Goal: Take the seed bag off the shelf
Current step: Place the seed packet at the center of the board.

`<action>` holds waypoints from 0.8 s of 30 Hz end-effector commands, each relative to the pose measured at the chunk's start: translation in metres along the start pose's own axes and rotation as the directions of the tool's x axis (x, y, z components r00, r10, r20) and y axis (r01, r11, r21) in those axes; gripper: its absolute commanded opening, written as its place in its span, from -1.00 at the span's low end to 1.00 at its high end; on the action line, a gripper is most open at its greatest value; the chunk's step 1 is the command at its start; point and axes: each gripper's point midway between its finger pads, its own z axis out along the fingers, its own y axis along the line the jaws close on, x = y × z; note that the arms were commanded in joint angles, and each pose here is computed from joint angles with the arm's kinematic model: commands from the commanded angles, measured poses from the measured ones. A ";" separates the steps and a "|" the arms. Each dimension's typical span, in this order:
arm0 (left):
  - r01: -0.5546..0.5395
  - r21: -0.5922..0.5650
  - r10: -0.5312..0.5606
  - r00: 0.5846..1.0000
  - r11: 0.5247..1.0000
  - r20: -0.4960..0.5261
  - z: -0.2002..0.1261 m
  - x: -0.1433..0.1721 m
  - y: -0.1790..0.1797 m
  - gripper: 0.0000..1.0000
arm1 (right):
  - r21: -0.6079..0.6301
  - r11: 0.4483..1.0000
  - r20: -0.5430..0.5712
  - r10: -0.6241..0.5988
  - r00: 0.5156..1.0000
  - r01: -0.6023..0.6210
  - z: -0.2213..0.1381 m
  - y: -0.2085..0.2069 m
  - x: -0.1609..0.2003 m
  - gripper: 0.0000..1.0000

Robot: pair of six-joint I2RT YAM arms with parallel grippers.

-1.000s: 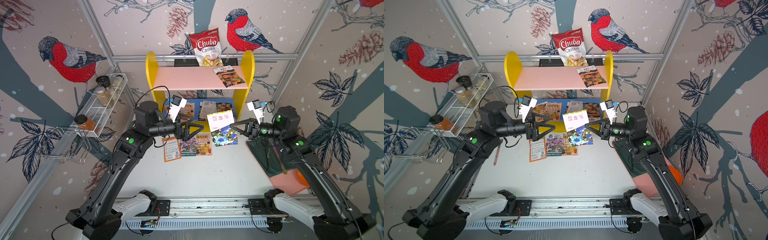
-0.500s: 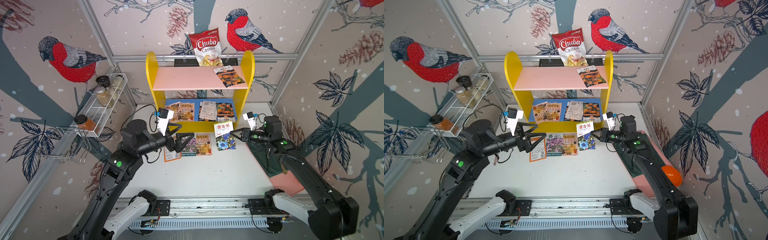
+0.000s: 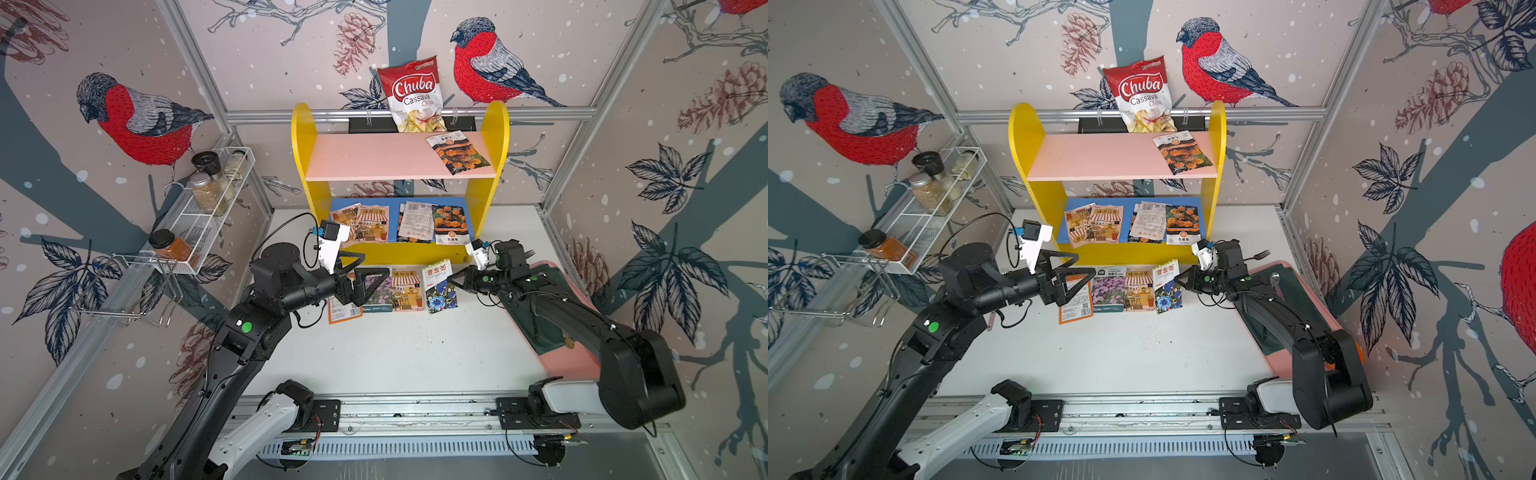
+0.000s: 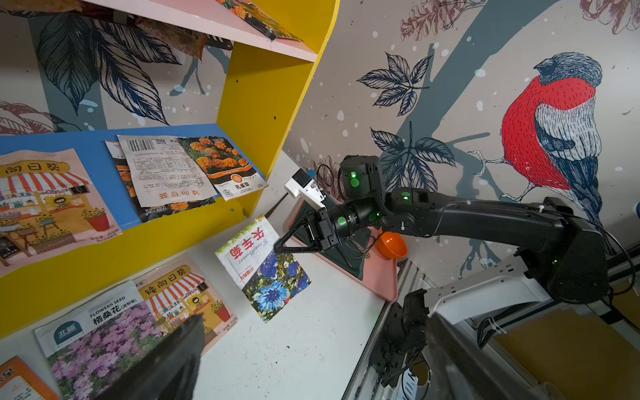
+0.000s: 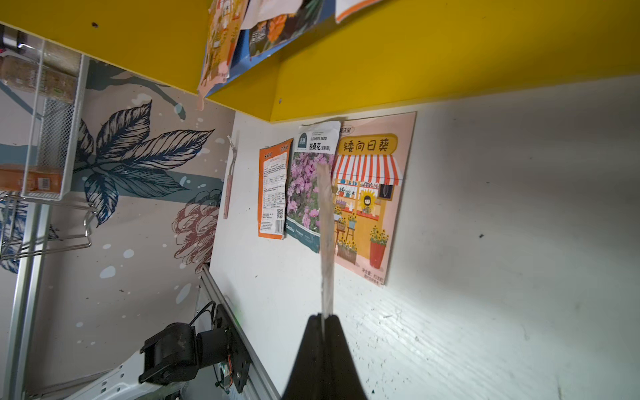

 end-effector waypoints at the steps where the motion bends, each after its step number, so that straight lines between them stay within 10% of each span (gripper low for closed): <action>1: -0.012 0.022 0.011 0.999 1.000 0.040 -0.001 -0.008 -0.005 0.98 | 0.016 0.999 0.036 -0.031 0.999 0.030 0.010 -0.006 -0.011 -1.00; 24: 0.012 0.012 -0.012 1.000 1.000 0.022 0.003 0.001 0.002 0.98 | 0.092 0.993 -0.015 0.072 0.997 -0.070 0.059 -0.055 -0.024 -1.00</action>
